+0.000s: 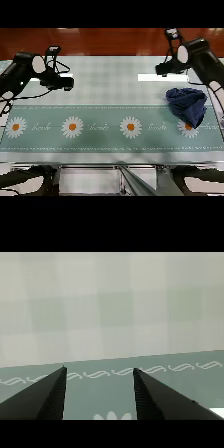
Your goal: Fold the shirts.
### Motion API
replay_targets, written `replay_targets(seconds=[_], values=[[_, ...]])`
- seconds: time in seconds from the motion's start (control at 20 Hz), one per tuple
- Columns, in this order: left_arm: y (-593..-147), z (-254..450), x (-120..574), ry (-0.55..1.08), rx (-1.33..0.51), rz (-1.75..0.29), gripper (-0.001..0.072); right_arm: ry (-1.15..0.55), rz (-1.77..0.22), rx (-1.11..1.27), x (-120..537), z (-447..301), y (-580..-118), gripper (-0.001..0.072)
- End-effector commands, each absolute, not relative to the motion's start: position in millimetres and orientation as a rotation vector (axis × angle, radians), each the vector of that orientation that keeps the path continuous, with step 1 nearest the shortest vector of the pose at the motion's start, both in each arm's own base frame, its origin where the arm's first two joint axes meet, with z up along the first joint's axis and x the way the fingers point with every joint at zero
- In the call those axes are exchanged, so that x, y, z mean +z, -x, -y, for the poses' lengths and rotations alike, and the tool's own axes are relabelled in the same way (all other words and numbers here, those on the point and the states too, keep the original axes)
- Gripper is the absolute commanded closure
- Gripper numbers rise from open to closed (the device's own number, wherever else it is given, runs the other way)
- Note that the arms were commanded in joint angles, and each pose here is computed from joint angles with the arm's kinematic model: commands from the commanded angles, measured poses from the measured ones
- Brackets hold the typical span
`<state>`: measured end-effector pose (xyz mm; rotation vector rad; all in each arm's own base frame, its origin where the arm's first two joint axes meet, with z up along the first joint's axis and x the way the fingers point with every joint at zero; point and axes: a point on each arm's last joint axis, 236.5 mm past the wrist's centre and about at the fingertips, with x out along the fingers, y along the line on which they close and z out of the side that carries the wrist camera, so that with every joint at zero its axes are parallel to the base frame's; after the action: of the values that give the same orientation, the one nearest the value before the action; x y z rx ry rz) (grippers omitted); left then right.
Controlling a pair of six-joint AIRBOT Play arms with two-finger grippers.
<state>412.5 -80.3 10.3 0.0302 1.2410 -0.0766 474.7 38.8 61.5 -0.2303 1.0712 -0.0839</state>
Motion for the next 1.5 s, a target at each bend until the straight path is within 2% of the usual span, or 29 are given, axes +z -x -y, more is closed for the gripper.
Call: replay_targets(seconds=[0.0,0.15,0.3,0.4,0.7,0.9,0.95,1.0,1.05,1.1,1.2,1.45], values=[[-410,51,27,-0.040,-0.014,-1.210,0.0196,0.268,-1.146,-0.271,80,49,-452,0.0294],[-394,73,51,0.091,-0.088,-1.091,0.0196,0.042,-1.235,-0.308,51,88,-400,0.0294],[-361,98,39,0.216,-0.157,-1.085,0.0196,-0.029,-1.291,-0.356,21,108,-352,0.0294],[-340,104,16,0.207,-0.170,-1.145,0.0196,-0.076,-1.332,-0.366,-4,113,-338,0.0294],[-346,110,3,0.215,-0.178,-1.104,0.0196,-0.152,-1.398,-0.288,-72,102,-359,0.0294],[-353,111,6,0.222,-0.179,-1.073,0.0196,-0.181,-1.370,-0.268,-91,97,-375,0.0309],[-355,111,5,0.223,-0.178,-1.067,0.0196,-0.189,-1.351,-0.264,-91,96,-380,0.0353],[-357,111,3,0.224,-0.175,-1.066,0.0196,-0.194,-1.337,-0.254,-91,94,-384,0.0516],[-359,108,1,0.223,-0.167,-1.066,0.0196,-0.194,-1.329,-0.235,-89,92,-387,0.0650],[-361,101,1,0.229,-0.148,-1.065,0.0197,-0.194,-1.331,-0.221,-85,90,-388,0.0676],[-365,72,9,0.267,-0.082,-1.056,0.0197,-0.184,-1.309,-0.196,-62,88,-398,0.0676],[-361,3,65,0.395,0.065,-0.927,0.0198,-0.160,-0.973,-0.125,85,77,-434,0.0677]])
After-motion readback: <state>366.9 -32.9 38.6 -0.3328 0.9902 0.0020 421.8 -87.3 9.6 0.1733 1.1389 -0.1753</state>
